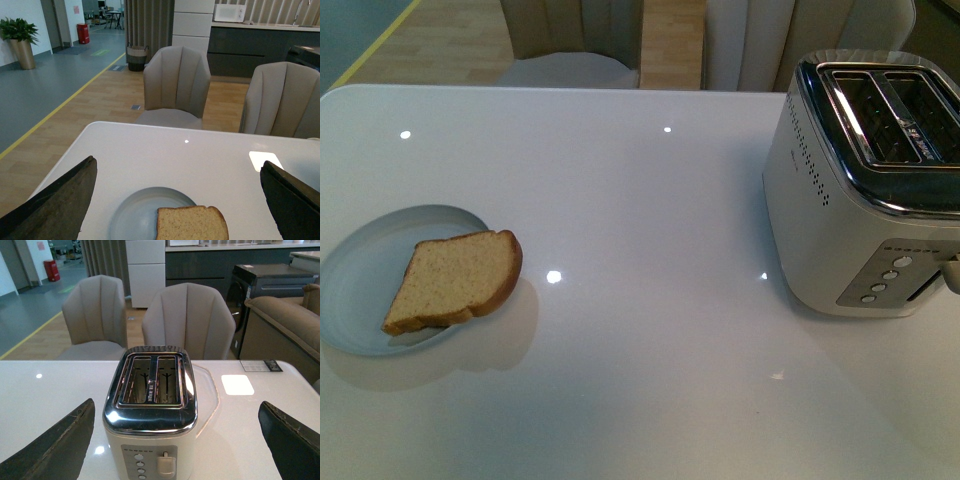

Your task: Left arm holds plate, right arm toasts bread

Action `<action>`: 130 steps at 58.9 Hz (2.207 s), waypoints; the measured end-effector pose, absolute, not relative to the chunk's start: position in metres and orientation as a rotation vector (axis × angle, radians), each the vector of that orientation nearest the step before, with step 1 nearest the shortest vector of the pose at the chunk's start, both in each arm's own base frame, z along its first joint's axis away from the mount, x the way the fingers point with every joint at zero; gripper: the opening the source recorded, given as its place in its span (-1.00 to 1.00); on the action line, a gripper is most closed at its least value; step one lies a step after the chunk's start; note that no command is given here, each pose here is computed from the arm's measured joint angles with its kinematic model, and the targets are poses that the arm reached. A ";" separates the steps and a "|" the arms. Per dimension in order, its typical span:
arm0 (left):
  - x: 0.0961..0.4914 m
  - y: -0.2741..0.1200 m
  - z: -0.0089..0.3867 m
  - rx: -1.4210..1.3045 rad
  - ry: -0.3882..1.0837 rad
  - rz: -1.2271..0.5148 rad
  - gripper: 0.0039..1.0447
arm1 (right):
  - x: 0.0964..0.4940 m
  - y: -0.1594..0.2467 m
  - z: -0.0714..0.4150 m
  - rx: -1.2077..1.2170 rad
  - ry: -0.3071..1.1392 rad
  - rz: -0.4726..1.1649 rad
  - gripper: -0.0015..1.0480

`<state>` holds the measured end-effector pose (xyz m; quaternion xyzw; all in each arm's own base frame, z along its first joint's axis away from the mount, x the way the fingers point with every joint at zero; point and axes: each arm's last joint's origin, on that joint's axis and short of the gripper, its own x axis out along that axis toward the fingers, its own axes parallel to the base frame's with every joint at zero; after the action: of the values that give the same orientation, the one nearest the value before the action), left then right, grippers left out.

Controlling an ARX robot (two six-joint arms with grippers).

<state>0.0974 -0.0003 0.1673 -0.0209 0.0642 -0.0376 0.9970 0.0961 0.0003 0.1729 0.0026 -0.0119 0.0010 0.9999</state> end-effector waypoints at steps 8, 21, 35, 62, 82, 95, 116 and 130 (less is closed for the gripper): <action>0.101 0.000 0.171 -0.241 0.686 -0.204 0.87 | 0.096 0.000 0.173 0.005 -0.024 0.003 0.83; 0.126 0.012 0.182 -0.310 0.721 -0.193 0.87 | 0.096 0.000 0.173 0.005 -0.024 0.003 0.83; 0.180 0.038 0.171 -0.312 0.722 -0.138 0.87 | 0.096 0.000 0.173 0.005 -0.023 0.003 0.83; 0.282 0.106 0.048 -0.307 0.876 0.068 0.87 | 0.096 0.000 0.173 0.005 -0.023 0.003 0.83; 0.308 0.106 -0.016 -0.285 0.981 0.066 0.87 | 0.096 0.000 0.173 0.005 -0.023 0.003 0.83; 0.311 0.100 -0.026 -0.272 1.004 0.050 0.87 | 0.096 0.000 0.173 0.005 -0.023 0.003 0.83; 0.311 0.091 -0.030 -0.276 1.044 0.028 -0.11 | 0.096 0.000 0.173 0.005 -0.024 0.003 0.83; 0.308 0.091 -0.030 -0.418 1.067 0.043 -0.81 | 0.096 0.000 0.173 0.005 -0.023 0.003 0.83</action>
<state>0.3085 0.0913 -0.0298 -0.1978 0.5049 0.0205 0.8400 0.0961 0.0003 0.1729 0.0026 -0.0117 0.0014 0.9999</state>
